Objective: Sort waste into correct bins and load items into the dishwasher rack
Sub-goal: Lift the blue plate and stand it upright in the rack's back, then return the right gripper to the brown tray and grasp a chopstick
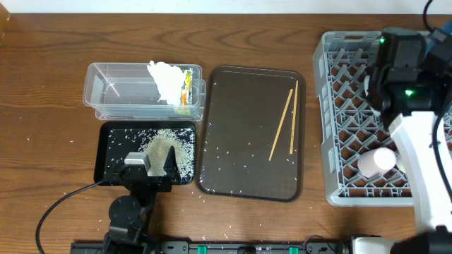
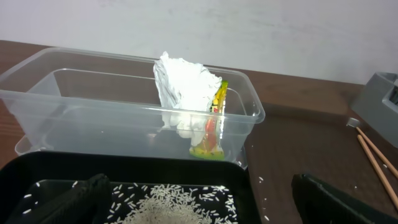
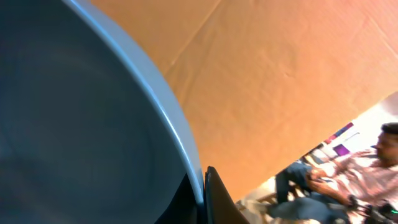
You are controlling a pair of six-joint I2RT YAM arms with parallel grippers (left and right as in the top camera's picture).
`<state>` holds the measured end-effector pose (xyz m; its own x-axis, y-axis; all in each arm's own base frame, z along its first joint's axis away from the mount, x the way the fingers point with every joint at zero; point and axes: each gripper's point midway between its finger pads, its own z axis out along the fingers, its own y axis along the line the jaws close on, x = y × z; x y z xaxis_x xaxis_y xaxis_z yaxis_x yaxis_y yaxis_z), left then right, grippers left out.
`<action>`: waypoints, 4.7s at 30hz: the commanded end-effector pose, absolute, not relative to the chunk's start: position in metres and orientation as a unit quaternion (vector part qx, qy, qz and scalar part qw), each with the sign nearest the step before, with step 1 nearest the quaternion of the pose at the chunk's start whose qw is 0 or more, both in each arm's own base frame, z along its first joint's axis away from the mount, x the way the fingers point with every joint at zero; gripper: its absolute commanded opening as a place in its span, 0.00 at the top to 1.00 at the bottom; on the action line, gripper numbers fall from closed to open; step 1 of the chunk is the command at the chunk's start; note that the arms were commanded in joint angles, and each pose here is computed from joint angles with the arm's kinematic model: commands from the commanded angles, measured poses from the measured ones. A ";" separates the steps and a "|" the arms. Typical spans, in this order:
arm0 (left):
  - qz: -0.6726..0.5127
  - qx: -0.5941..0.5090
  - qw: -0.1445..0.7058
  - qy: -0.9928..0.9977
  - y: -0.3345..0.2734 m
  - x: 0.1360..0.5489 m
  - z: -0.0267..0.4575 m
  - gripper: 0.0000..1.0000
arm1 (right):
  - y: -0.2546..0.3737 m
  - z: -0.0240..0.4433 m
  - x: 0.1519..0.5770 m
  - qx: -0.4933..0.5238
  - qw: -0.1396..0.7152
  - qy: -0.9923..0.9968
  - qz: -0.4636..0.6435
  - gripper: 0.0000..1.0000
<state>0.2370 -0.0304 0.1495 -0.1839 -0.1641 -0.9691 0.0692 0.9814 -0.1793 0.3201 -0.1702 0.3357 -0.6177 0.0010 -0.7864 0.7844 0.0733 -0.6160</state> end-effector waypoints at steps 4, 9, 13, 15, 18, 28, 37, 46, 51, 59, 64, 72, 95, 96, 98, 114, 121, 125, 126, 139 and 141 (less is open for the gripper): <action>-0.088 -0.035 0.628 0.773 -0.029 0.238 0.136 0.05 | -0.190 0.302 0.345 0.242 0.221 0.674 -0.662 0.96; -0.088 -0.035 0.628 0.773 -0.029 0.238 0.135 0.05 | -0.192 0.273 0.370 0.184 0.162 0.691 -0.679 0.96; -0.088 -0.035 0.628 0.773 -0.029 0.238 0.136 0.05 | -0.194 0.248 0.382 0.133 0.105 0.701 -0.693 0.99; -0.089 -0.034 0.627 0.773 -0.029 0.238 0.135 0.05 | -0.194 0.247 0.382 0.138 0.100 0.695 -0.698 0.99; -0.088 -0.035 0.628 0.773 -0.029 0.238 0.135 0.05 | -0.194 0.255 0.382 0.161 0.123 0.690 -0.695 0.99; -0.088 -0.035 0.628 0.773 -0.029 0.238 0.136 0.05 | -0.192 0.340 0.366 0.253 0.282 0.672 -0.637 0.99; -0.088 -0.035 0.628 0.773 -0.029 0.238 0.135 0.05 | -0.145 0.387 0.386 0.158 0.469 0.723 -0.482 0.97; -0.088 -0.035 0.628 0.773 -0.029 0.238 0.136 0.05 | -0.065 0.317 0.393 0.083 0.481 0.850 -0.196 0.96; -0.088 -0.035 0.628 0.773 -0.029 0.238 0.136 0.05 | -0.082 0.299 0.370 0.122 0.434 0.867 -0.213 0.96; -0.088 -0.035 0.628 0.773 -0.029 0.238 0.136 0.05 | -0.130 0.339 0.371 0.082 0.429 0.816 -0.380 0.99; -0.088 -0.035 0.628 0.773 -0.029 0.238 0.135 0.05 | -0.142 0.349 0.392 -0.021 0.379 0.793 -0.477 0.99; -0.088 -0.035 0.628 0.773 -0.029 0.238 0.135 0.05 | -0.165 0.328 0.412 -0.092 0.261 0.773 -0.570 0.99; -0.088 -0.035 0.628 0.773 -0.029 0.238 0.135 0.05 | -0.241 0.282 0.412 -0.097 0.137 0.778 -0.605 0.99; -0.088 -0.035 0.628 0.773 -0.029 0.238 0.136 0.05 | -0.241 0.277 0.414 -0.102 0.132 0.779 -0.605 0.99; -0.088 -0.035 0.628 0.773 -0.029 0.238 0.136 0.05 | -0.239 0.269 0.419 -0.111 0.126 0.781 -0.602 0.99; -0.088 -0.035 0.628 0.773 -0.029 0.238 0.136 0.05 | -0.173 0.255 0.455 -0.178 0.169 0.776 -0.580 0.47; -0.088 -0.035 0.628 0.773 -0.029 0.238 0.135 0.05 | -0.131 0.262 0.464 -0.164 0.221 0.774 -0.570 0.29; -0.088 -0.035 0.628 0.773 -0.029 0.238 0.136 0.05 | -0.100 0.277 0.468 -0.167 0.269 0.769 -0.556 0.24; -0.088 -0.035 0.628 0.773 -0.029 0.238 0.136 0.05 | -0.090 0.281 0.469 -0.168 0.285 0.768 -0.549 0.21; -0.088 -0.035 0.628 0.773 -0.029 0.238 0.135 0.05 | 0.095 0.208 0.422 -0.147 0.379 0.894 -0.189 0.13; -0.088 -0.035 0.628 0.773 -0.029 0.238 0.135 0.05 | 0.129 0.184 0.400 -0.110 0.340 0.931 -0.068 0.19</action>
